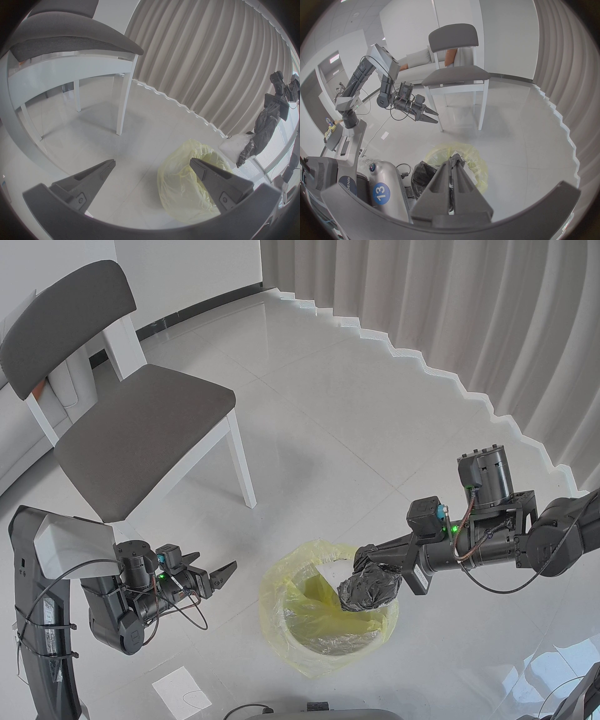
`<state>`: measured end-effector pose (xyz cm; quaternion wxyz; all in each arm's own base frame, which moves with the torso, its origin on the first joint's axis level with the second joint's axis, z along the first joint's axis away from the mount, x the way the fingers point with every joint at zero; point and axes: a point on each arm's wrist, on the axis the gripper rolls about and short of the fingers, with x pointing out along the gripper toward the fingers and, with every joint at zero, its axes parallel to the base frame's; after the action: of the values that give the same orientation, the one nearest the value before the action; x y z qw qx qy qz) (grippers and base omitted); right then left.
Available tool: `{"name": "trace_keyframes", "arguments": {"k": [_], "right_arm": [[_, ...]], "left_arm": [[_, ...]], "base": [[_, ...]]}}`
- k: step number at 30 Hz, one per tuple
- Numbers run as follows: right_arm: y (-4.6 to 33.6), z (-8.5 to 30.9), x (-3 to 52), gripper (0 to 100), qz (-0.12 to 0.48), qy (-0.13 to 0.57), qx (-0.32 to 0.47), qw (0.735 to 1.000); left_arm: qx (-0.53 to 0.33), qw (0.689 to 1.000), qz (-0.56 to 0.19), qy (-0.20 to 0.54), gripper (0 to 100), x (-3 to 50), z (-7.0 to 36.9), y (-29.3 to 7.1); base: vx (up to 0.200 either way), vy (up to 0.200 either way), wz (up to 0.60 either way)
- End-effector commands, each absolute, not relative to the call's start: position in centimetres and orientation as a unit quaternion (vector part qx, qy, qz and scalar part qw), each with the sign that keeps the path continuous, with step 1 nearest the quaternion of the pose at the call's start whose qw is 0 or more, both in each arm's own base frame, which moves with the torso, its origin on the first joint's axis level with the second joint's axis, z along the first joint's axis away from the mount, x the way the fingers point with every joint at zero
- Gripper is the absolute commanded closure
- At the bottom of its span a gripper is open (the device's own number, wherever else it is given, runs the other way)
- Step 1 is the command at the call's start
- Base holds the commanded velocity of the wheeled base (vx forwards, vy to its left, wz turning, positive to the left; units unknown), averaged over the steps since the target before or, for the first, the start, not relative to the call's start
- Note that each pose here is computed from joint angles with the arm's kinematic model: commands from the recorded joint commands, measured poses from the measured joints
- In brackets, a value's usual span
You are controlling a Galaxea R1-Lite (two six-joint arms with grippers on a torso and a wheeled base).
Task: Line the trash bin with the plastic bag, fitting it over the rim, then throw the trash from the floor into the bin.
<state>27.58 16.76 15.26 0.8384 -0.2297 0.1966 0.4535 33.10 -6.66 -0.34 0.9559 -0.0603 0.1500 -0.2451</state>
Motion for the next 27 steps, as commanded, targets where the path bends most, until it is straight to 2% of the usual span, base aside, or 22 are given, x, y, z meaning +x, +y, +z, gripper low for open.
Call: {"name": "trace_keyframes", "arguments": {"k": [1,15,22,27], "right_arm": [[17.5,14.4,27.5,100,0.463,0.208,-0.231,0.83],[18.0,9.9,28.6,100,0.464,0.234,-0.234,0.822],[19.2,5.7,27.9,100,0.485,0.253,-0.24,0.802],[20.4,3.0,25.6,100,0.511,0.227,-0.247,0.792]], "left_arm": [[-0.06,0.958,-0.245,0.139,0,33.0,0.1,-6.6],[-0.06,0.959,-0.247,0.13,0,32.0,1.7,-6.4],[-0.061,0.958,-0.245,0.135,0,30.9,2.3,-6.2],[-0.062,0.959,-0.239,0.138,0,30.0,2.9,-5.6]], "base": [[0.0,0.0,0.0],[0.0,0.0,0.0],[0.0,0.0,0.0],[0.0,0.0,0.0]]}}
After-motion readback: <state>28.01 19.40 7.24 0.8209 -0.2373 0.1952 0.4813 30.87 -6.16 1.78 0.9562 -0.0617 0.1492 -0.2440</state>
